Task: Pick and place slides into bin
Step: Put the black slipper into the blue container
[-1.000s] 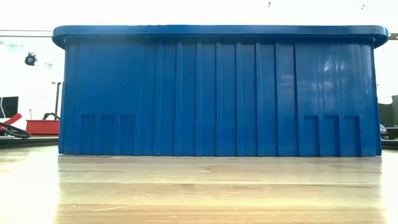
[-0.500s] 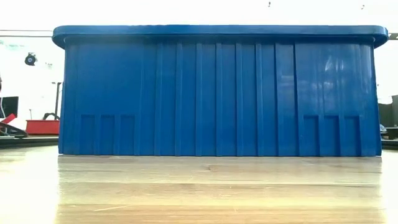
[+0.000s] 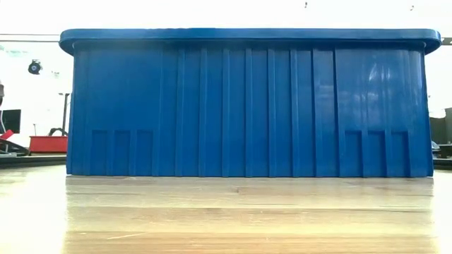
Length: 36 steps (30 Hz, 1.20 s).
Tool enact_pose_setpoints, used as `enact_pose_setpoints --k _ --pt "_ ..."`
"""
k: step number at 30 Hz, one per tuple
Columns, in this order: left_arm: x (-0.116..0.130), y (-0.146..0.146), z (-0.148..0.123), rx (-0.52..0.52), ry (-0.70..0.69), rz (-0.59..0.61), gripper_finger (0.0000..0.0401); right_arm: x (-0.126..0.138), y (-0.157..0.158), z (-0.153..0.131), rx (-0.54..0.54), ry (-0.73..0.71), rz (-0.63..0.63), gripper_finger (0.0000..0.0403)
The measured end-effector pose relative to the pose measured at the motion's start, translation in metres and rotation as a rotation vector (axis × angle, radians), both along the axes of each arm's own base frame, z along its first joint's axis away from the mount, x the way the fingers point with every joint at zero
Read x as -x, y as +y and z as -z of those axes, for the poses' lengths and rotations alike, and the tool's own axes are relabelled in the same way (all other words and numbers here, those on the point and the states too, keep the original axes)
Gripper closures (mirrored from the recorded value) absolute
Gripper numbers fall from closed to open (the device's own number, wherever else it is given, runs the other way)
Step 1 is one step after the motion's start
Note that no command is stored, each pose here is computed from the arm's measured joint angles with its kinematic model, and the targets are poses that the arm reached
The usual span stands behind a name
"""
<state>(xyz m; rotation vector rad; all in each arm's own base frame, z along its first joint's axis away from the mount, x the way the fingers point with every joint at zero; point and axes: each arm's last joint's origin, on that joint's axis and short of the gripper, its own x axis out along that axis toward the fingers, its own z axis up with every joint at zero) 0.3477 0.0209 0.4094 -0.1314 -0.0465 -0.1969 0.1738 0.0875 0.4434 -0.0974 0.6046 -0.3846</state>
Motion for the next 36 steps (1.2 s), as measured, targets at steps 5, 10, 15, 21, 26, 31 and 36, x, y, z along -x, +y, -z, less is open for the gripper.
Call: enact_pose_setpoints --k 5,10,15,21,26,31,36 --pt "-0.013 0.002 0.011 0.002 0.029 0.004 0.0136 -0.002 -0.003 0.000 0.005 0.005 0.010 0.0390" --pt "-0.016 0.002 0.004 -0.004 -0.083 0.006 0.0174 -0.002 -0.005 0.000 0.028 0.015 0.001 0.0390" --pt "-0.014 0.002 -0.004 -0.052 -0.179 0.003 0.0269 -0.006 -0.010 -0.001 0.037 0.012 0.020 0.0390" --pt "-0.011 0.001 -0.008 -0.068 -0.204 0.020 0.0362 -0.014 -0.016 -0.007 0.090 -0.011 -0.011 0.0390" --pt "-0.011 0.001 -0.008 -0.005 -0.190 0.027 0.0335 -0.016 -0.018 -0.009 0.121 -0.013 -0.027 0.0390" --pt "-0.011 0.003 -0.006 0.089 -0.158 0.022 0.0219 -0.017 -0.018 -0.010 0.129 -0.027 -0.020 0.0390" --pt "-0.015 0.004 0.004 0.099 -0.082 0.008 0.0114 -0.018 -0.018 -0.010 0.130 -0.032 -0.017 0.0390"
